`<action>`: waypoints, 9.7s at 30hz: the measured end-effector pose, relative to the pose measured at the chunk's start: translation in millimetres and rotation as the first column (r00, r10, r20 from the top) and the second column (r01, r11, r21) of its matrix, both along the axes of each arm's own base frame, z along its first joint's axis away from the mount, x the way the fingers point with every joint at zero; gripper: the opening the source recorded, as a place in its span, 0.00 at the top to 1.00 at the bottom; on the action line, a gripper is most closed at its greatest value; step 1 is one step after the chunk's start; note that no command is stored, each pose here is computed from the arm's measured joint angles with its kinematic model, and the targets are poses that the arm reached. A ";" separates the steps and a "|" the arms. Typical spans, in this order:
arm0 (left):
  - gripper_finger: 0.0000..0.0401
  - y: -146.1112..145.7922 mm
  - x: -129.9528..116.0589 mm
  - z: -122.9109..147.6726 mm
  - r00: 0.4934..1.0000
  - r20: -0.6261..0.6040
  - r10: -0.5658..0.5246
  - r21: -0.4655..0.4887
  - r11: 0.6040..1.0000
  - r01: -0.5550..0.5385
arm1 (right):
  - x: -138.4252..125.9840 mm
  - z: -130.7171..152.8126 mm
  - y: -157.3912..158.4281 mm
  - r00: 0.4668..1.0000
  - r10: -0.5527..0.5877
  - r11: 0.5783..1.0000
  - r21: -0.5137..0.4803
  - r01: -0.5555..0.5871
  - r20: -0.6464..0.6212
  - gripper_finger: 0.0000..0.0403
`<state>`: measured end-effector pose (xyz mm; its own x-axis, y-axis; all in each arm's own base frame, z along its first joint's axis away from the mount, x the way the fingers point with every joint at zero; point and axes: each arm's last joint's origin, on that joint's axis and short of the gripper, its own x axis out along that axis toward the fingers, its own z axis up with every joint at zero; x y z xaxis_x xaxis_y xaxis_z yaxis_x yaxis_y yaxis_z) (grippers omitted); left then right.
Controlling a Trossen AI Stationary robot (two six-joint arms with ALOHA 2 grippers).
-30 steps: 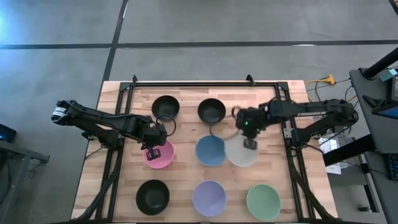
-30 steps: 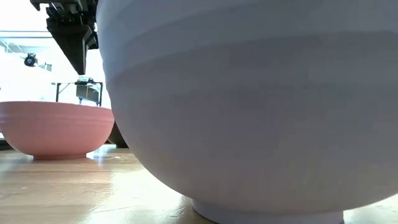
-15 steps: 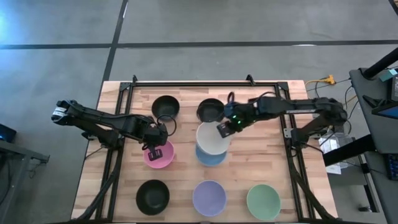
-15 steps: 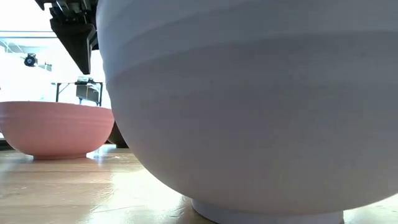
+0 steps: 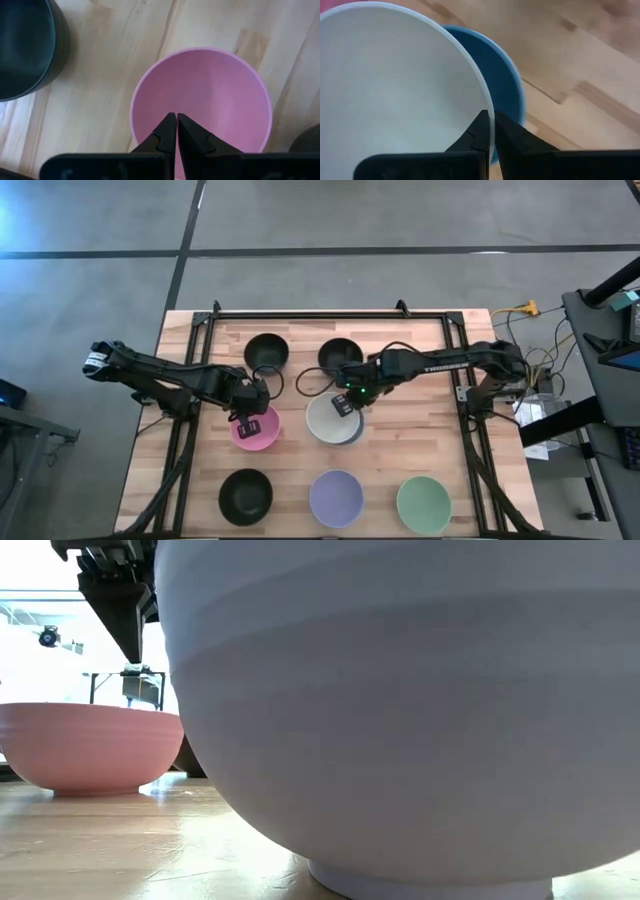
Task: Nest bowls inside each other
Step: Stack the white bowl on top of the blue bowl, then stack the pink bowl on top of the white bowl, then stack the bottom black bowl on top of the pink bowl
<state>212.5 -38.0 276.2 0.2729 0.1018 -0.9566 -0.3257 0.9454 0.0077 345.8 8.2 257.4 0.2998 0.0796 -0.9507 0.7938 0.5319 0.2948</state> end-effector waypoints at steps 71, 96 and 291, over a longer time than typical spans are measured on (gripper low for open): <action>0.93 53.5 -56.3 -28.3 0.843 -0.049 0.535 -0.372 0.774 -0.513 | -69.3 114.0 -3.4 0.947 0.070 0.928 -0.369 0.053 0.313 0.66; 0.99 54.7 -38.1 -80.2 0.856 -0.274 0.438 -0.304 0.805 -0.509 | -90.1 121.6 -4.4 0.958 0.069 0.922 -0.386 0.046 0.278 0.68; 1.00 68.7 78.2 106.9 0.797 0.448 0.405 -0.487 0.858 -0.162 | -202.0 94.3 36.0 0.842 0.200 0.890 -0.452 0.058 0.502 0.86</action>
